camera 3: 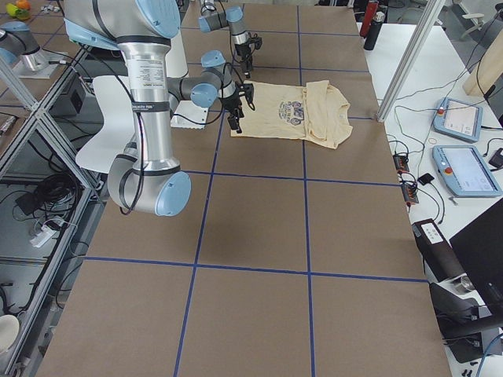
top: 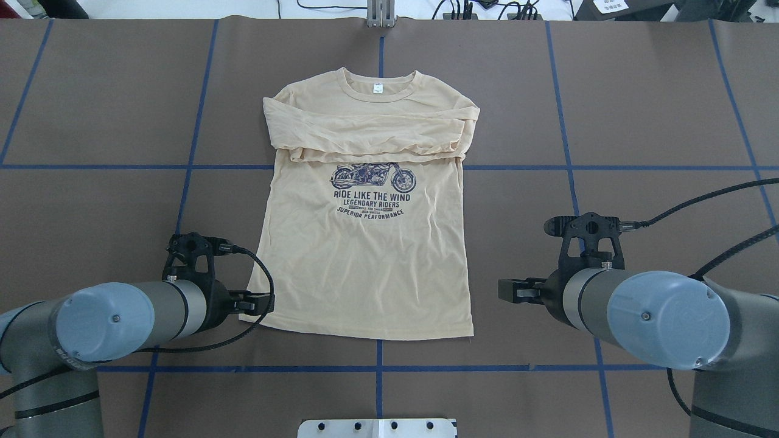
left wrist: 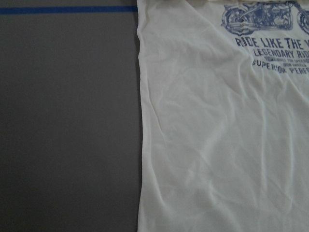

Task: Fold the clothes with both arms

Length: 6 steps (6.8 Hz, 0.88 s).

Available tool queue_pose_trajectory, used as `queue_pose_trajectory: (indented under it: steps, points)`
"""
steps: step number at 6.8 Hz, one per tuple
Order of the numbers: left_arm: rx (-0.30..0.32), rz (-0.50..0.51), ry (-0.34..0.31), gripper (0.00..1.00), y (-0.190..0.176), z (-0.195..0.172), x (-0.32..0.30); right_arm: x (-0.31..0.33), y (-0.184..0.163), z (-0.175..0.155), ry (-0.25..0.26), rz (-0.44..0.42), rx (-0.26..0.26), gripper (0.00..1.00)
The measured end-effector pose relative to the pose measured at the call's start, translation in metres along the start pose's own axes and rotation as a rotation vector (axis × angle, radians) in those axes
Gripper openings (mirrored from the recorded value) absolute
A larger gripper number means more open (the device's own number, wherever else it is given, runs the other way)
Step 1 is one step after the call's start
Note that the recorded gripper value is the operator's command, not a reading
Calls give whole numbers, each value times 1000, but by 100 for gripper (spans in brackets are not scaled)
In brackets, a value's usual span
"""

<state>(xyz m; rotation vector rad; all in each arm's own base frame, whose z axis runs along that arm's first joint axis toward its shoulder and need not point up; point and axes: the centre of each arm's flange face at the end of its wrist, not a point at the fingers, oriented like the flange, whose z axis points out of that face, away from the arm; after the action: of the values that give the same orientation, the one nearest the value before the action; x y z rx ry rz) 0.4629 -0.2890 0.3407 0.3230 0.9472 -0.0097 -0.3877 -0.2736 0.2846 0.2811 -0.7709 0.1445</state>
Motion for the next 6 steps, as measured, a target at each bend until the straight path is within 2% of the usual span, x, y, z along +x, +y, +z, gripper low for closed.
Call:
queue_pose_trajectory:
  steps: [2, 6]
  points:
    - [-8, 0, -13, 62, 2, 15, 2, -1, 0, -1, -2, 0, 5, 100]
    - [-19, 4, -22, 55, 5, 22, -5, -3, -2, -2, -8, 1, 8, 100]
